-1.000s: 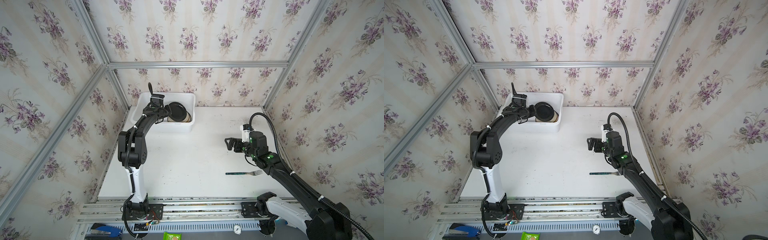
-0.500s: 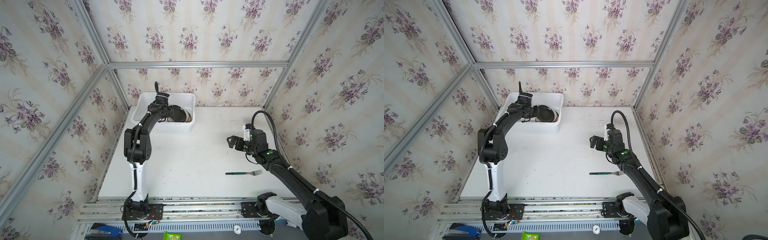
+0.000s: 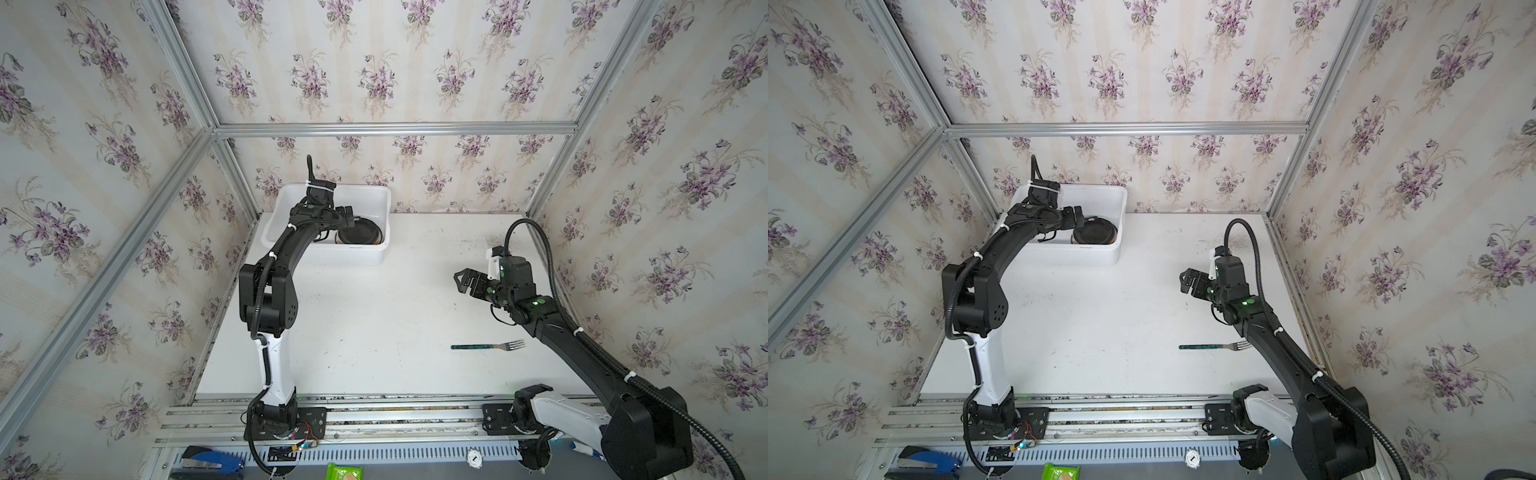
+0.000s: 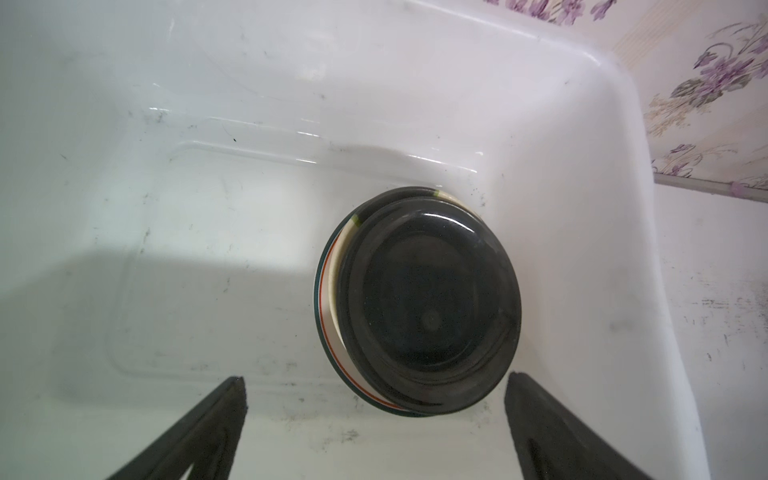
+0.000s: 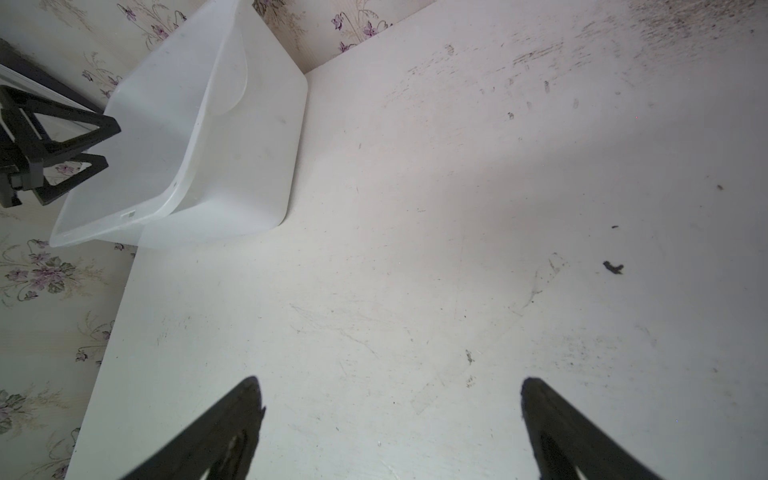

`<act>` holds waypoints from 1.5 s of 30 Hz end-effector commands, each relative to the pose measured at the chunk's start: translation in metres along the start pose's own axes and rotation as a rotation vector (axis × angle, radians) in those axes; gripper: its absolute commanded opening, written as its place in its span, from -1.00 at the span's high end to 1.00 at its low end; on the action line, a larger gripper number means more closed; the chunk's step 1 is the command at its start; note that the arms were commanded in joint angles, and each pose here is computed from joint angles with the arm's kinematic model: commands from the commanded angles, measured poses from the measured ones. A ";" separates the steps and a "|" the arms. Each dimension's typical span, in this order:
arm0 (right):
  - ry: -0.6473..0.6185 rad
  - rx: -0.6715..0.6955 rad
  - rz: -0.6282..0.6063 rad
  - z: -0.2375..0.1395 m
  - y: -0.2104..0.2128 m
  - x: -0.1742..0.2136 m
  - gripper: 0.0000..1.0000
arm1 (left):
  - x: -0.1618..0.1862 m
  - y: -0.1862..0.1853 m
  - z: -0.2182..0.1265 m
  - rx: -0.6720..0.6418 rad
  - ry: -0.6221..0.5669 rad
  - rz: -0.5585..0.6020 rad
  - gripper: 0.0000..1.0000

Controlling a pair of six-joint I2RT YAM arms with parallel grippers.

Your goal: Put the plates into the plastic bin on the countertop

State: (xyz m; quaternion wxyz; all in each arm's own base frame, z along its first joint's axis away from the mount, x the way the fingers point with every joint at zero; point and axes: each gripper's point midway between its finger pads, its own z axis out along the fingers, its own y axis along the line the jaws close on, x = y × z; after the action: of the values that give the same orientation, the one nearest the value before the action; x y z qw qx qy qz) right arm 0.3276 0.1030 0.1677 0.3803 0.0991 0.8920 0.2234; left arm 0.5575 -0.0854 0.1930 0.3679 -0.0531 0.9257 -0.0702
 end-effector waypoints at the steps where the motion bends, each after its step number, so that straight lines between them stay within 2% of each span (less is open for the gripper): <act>1: -0.050 0.035 0.005 -0.006 -0.003 -0.013 -0.99 | -0.011 0.002 -0.018 -0.013 -0.056 0.032 -0.99; 4: -0.095 0.061 0.009 -0.009 -0.007 -0.021 -0.99 | -0.010 0.010 -0.041 -0.040 -0.114 0.030 -0.99; 8: -0.173 0.099 -0.026 -0.011 -0.015 -0.031 -0.99 | -0.008 0.015 -0.079 -0.012 -0.294 0.033 -0.99; 12: -0.325 0.117 -0.091 -0.024 -0.023 -0.041 -0.99 | 0.000 0.033 -0.115 -0.035 -0.419 0.002 -0.99; 15: -0.453 0.156 -0.109 -0.039 -0.034 -0.049 -0.99 | 0.017 0.042 -0.137 -0.011 -0.507 -0.026 -0.99; 19: -0.470 0.238 -0.165 -0.044 -0.048 -0.048 -0.99 | 0.047 0.055 -0.161 -0.005 -0.615 -0.041 -0.99; 26: -0.497 0.372 -0.202 -0.043 -0.078 -0.039 -0.99 | 0.123 0.094 -0.160 -0.124 -0.618 -0.014 -0.99; 28: -0.519 0.421 -0.224 -0.045 -0.086 -0.040 -0.99 | 0.141 0.101 -0.158 -0.132 -0.626 0.007 -0.99; 33: -0.537 0.538 -0.274 -0.042 -0.108 -0.035 -0.99 | 0.175 0.123 -0.149 -0.144 -0.643 -0.025 -0.99; 39: -0.518 0.639 -0.300 -0.029 -0.132 -0.022 -0.99 | 0.179 0.139 -0.154 -0.147 -0.731 -0.066 -0.99; 45: -0.546 0.672 -0.293 -0.022 -0.140 -0.021 -0.99 | 0.169 0.141 -0.145 -0.140 -0.711 -0.085 -0.99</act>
State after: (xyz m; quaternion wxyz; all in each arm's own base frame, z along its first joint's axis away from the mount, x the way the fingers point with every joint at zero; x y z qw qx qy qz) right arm 0.3162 -0.0304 0.1041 0.5295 0.1208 0.8231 -0.1662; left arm 0.3204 0.0425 0.1373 0.6268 -0.1395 0.7665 0.0124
